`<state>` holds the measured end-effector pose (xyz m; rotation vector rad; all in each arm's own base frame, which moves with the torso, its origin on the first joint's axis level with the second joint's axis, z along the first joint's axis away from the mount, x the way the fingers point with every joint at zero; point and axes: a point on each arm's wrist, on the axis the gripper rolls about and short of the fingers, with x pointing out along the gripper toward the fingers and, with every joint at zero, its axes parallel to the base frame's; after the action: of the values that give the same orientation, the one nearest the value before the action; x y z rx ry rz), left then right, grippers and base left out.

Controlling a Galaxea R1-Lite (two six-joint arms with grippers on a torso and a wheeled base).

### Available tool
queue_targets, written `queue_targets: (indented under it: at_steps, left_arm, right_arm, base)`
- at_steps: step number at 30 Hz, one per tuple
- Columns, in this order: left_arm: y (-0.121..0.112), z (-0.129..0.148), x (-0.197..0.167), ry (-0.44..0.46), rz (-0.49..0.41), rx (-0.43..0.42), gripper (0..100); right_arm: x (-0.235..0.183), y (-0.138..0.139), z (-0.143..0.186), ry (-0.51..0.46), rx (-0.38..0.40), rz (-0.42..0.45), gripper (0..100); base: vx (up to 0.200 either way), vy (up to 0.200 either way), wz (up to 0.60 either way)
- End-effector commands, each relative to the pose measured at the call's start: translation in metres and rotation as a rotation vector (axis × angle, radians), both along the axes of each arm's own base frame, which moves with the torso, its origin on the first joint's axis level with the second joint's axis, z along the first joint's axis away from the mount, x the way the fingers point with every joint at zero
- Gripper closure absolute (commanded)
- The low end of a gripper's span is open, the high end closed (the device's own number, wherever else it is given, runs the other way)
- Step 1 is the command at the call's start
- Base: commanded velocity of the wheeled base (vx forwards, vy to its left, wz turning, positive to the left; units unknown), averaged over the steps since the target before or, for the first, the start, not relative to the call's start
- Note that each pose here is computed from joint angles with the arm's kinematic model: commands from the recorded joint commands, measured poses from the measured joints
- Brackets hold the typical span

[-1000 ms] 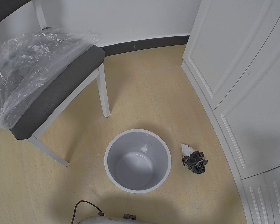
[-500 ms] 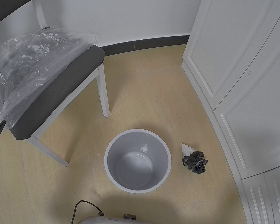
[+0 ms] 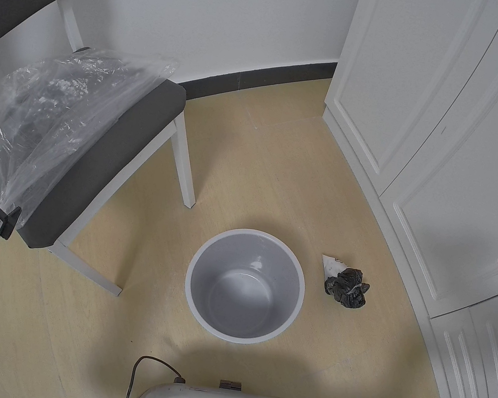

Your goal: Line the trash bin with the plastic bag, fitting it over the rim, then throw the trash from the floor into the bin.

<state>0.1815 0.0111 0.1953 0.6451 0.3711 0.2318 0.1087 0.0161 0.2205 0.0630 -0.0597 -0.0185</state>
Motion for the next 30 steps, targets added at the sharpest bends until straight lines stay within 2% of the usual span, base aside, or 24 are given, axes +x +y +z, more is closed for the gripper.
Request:
queue_targets:
  at_steps: [1,11,25,26,30]
  left_arm:
    - [0.006,-0.011,0.017,0.028,0.044,0.003,0]
    - [0.017,-0.015,0.027,0.031,0.093,-0.002,0]
    - [0.017,-0.013,0.029,0.022,0.091,-0.009,0]
    - [0.016,-0.013,0.029,0.021,0.087,-0.009,100]
    - [0.015,-0.012,0.029,0.012,0.081,-0.008,100]
  right_arm:
    - [-0.001,0.000,0.000,-0.002,0.001,0.002,0]
    - [-0.001,0.000,0.000,-0.002,0.001,0.002,0]
    - [-0.001,0.000,0.001,-0.012,0.005,0.002,0]
    - [-0.001,0.000,0.001,-0.012,0.005,0.002,0]
    - [-0.001,0.000,0.002,-0.015,0.005,0.003,0]
  base:
    - [0.000,0.000,0.00]
    - [0.000,0.000,0.00]
    - [0.000,0.000,0.00]
    - [0.000,0.000,0.00]
    - [0.000,0.000,0.00]
